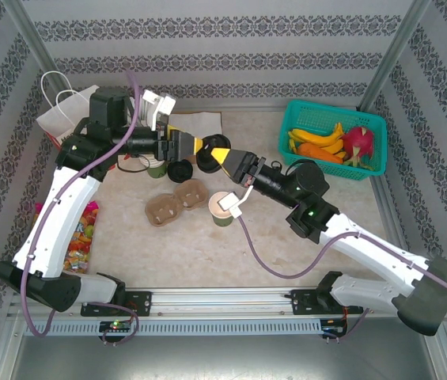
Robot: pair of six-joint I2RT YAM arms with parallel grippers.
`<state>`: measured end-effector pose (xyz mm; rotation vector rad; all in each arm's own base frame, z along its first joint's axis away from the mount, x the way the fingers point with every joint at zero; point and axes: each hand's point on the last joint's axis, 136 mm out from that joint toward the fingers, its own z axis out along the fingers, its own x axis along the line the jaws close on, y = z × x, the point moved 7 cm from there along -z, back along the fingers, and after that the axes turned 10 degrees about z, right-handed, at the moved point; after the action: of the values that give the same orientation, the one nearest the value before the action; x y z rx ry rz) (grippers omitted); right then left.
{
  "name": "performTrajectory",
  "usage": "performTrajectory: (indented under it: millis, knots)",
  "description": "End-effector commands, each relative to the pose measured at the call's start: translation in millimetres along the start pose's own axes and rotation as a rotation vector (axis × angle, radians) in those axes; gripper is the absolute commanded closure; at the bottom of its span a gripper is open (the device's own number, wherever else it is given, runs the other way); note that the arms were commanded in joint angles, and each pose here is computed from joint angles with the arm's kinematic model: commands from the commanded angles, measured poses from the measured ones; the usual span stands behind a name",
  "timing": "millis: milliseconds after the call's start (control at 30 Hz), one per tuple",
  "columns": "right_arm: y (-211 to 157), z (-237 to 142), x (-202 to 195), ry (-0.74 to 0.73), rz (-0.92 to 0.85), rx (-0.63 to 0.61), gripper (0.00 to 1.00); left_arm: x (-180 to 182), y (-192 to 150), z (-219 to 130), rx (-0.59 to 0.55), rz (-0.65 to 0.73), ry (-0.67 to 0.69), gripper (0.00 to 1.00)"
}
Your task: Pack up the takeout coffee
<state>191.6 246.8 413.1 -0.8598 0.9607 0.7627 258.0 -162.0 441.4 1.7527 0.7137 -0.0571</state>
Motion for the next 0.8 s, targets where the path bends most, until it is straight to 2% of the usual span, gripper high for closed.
performTrajectory:
  millis: [0, 300, 467, 600, 767]
  knots:
    - [11.3, -4.6, -13.9, -0.05, 0.036, -0.071, 1.0, -6.2, -8.4, -7.5, 0.069, 0.113, -0.021, 0.31]
    - [19.0, -3.7, -14.2, -0.031, 0.08, -0.117, 1.0, -21.3, -5.1, -8.7, 0.102, 0.212, -0.17, 0.44]
    - [19.0, -1.4, -16.4, -0.035, 0.083, -0.129, 1.0, -22.1, -6.5, -9.1, 0.125, 0.234, -0.18, 0.45]
    - [19.8, 0.3, -15.7, -0.032, 0.086, -0.138, 1.0, -22.3, -3.5, -7.7, 0.121, 0.236, -0.203, 0.54]
    - [20.0, 3.2, -14.4, -0.029, 0.087, -0.145, 1.0, -19.3, -6.2, -4.7, 0.148, 0.246, -0.226, 0.54]
